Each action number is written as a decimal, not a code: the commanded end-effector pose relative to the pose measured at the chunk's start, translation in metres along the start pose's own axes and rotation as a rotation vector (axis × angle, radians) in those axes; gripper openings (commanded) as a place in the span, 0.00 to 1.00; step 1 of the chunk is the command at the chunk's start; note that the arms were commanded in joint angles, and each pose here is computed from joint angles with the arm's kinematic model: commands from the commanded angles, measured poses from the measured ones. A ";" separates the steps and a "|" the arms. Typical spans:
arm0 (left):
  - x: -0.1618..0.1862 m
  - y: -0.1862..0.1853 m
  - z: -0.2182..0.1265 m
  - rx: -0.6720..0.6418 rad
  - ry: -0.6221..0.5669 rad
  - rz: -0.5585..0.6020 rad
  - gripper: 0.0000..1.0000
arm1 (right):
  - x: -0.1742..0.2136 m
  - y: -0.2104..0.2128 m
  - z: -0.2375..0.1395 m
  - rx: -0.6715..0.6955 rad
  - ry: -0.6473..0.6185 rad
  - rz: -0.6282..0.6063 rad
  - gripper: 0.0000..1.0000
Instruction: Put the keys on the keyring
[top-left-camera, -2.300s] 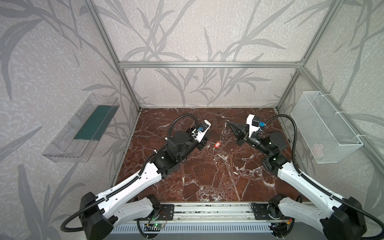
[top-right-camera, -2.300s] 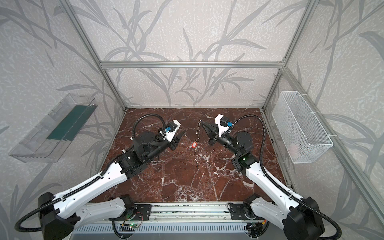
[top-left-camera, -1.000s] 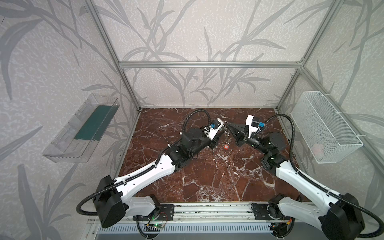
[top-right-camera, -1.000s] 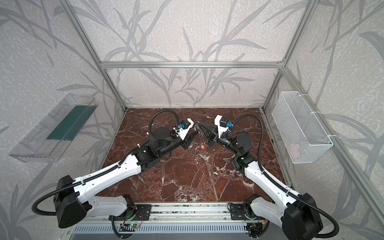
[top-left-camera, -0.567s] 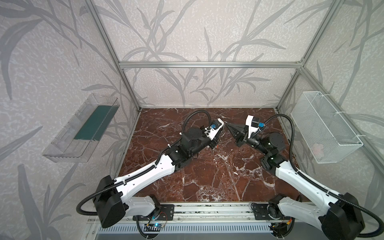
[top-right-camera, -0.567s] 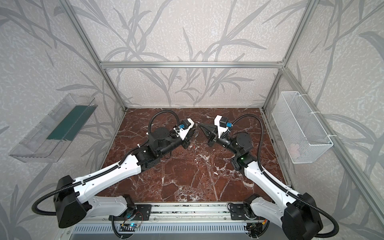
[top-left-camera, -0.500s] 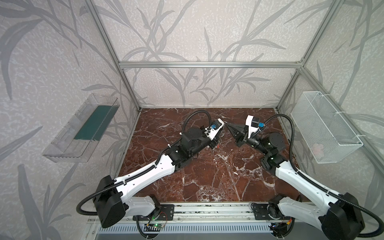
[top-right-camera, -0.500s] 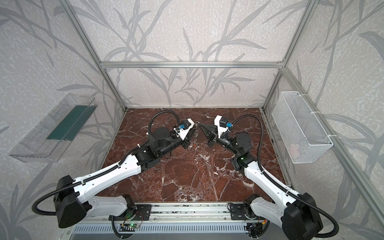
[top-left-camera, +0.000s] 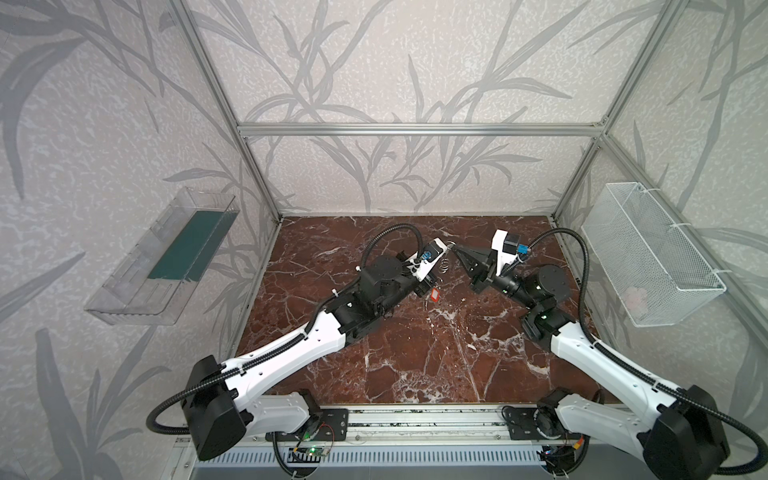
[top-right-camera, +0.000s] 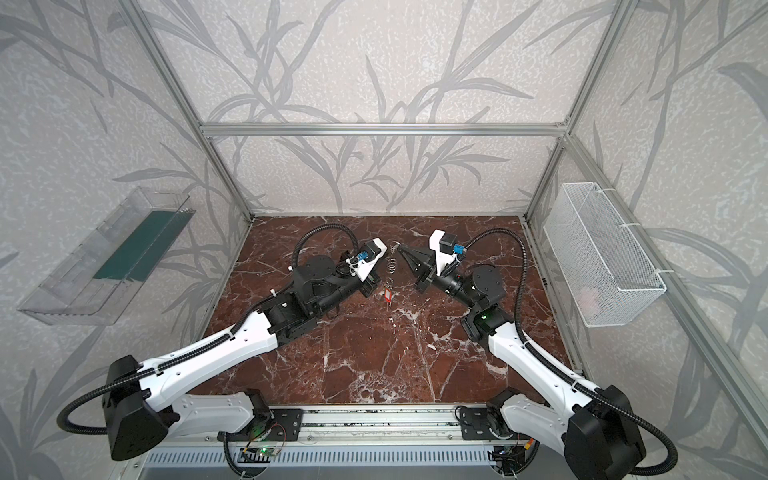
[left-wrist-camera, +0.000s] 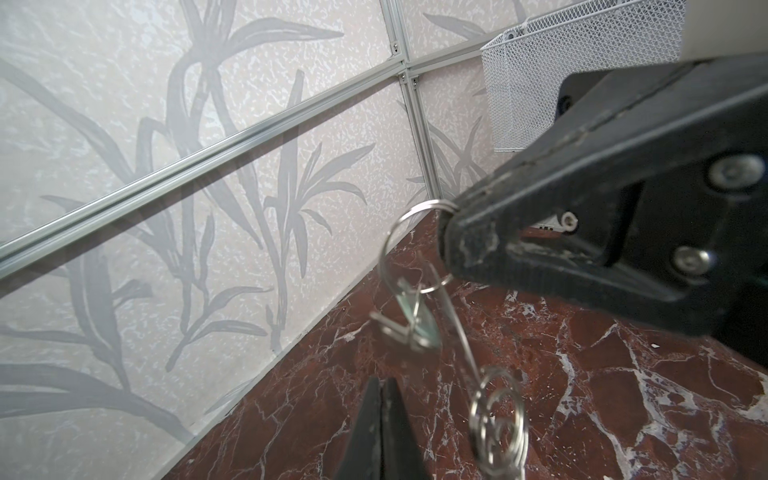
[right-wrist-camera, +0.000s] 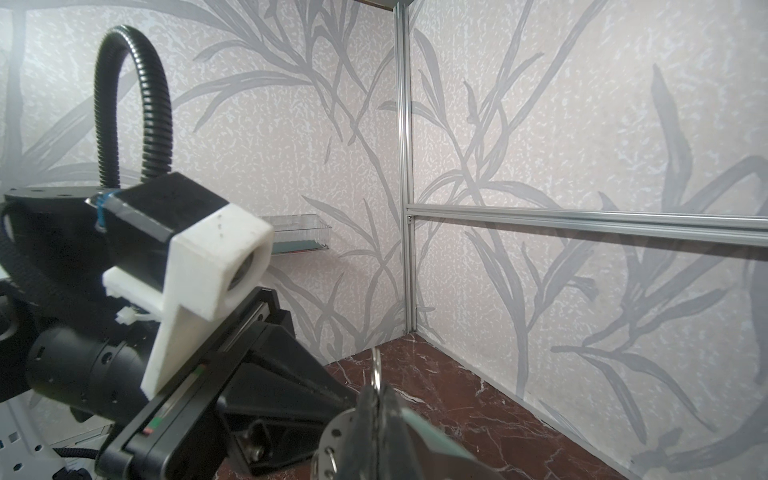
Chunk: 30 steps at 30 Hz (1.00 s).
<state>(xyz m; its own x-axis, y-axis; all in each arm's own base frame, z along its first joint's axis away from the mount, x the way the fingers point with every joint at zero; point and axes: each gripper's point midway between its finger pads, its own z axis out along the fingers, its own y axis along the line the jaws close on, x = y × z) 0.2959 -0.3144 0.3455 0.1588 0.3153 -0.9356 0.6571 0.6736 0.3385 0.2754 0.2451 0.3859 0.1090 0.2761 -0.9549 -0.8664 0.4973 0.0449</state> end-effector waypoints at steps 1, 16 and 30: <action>-0.023 0.012 -0.010 -0.034 -0.033 0.053 0.00 | -0.009 0.000 -0.002 0.006 -0.027 -0.001 0.00; -0.019 -0.016 -0.009 0.111 -0.058 -0.036 0.47 | -0.017 0.008 -0.003 -0.062 -0.047 0.015 0.00; -0.015 -0.009 0.004 0.054 -0.080 -0.192 0.51 | -0.017 0.007 -0.003 -0.057 -0.055 0.030 0.00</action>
<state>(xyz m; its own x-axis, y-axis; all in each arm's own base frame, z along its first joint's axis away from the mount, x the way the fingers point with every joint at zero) 0.2860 -0.3266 0.3515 0.0995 0.1899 -0.9767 0.7290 0.6542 0.2015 0.2725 0.2435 0.3866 0.0595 0.3000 -0.9521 -0.8865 0.4544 0.0878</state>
